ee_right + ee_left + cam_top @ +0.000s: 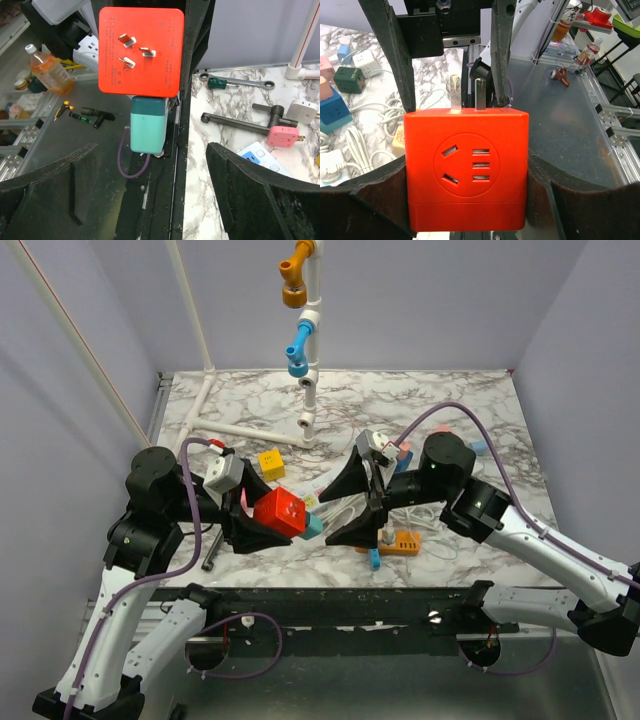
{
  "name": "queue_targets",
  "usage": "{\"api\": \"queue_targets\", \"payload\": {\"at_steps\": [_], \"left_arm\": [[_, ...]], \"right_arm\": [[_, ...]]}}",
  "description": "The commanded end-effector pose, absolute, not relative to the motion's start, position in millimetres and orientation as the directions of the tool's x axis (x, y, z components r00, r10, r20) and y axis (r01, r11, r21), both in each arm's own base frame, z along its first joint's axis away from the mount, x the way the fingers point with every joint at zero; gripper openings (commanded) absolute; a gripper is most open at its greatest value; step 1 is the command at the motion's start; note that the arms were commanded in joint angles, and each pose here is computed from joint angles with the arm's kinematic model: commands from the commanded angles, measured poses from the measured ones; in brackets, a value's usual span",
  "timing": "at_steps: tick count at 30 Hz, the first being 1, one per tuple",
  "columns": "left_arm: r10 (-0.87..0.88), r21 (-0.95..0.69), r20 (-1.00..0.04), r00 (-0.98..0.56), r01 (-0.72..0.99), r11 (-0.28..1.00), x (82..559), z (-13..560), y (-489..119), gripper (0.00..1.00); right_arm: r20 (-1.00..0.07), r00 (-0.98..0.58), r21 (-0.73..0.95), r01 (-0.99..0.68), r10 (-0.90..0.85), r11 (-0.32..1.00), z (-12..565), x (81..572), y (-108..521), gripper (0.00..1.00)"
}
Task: Pull the plug off the socket
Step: Remove the plug from the socket.
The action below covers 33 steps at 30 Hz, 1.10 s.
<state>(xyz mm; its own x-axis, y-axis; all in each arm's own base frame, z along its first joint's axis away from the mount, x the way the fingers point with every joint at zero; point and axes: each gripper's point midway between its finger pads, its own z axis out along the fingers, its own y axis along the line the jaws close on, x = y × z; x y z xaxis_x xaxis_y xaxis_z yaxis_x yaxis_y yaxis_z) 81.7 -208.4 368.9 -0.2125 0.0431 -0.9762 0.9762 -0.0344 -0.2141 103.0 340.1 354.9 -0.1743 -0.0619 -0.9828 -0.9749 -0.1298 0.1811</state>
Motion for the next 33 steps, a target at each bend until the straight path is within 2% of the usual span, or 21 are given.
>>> {"api": "queue_targets", "payload": {"at_steps": [1,11,19,23,27,29,33], "left_arm": [[0.033,-0.18,-0.983,-0.178,0.979,-0.095,66,383,-205,0.0],[0.027,-0.163,-0.987,-0.161,0.984,-0.076,70,383,-205,0.0],[0.03,-0.153,-0.988,-0.152,0.988,-0.034,80,382,-206,0.0],[0.031,-0.142,-0.989,-0.143,0.99,0.005,88,380,-207,0.0],[0.029,-0.13,-0.991,-0.131,0.991,0.032,92,380,-206,0.0],[0.03,-0.132,-0.991,-0.133,0.991,0.033,92,379,-206,0.0],[0.038,-0.136,-0.99,-0.137,0.99,0.031,92,376,-206,0.0]], "right_arm": [[-0.989,-0.138,0.144,-0.982,-0.055,-0.122,367,98,337,0.94],[-0.987,-0.142,0.15,-0.983,-0.077,-0.11,368,98,364,0.91],[-0.98,-0.157,0.165,-0.984,-0.12,-0.064,356,99,383,0.83],[-0.978,-0.16,0.164,-0.986,-0.132,-0.019,348,102,393,0.75],[-0.982,-0.15,0.147,-0.989,-0.118,0.034,347,107,397,0.6],[-0.985,-0.143,0.139,-0.989,-0.1,0.049,349,109,396,0.49],[-0.987,-0.137,0.133,-0.99,-0.085,0.052,349,107,391,0.17]]}}
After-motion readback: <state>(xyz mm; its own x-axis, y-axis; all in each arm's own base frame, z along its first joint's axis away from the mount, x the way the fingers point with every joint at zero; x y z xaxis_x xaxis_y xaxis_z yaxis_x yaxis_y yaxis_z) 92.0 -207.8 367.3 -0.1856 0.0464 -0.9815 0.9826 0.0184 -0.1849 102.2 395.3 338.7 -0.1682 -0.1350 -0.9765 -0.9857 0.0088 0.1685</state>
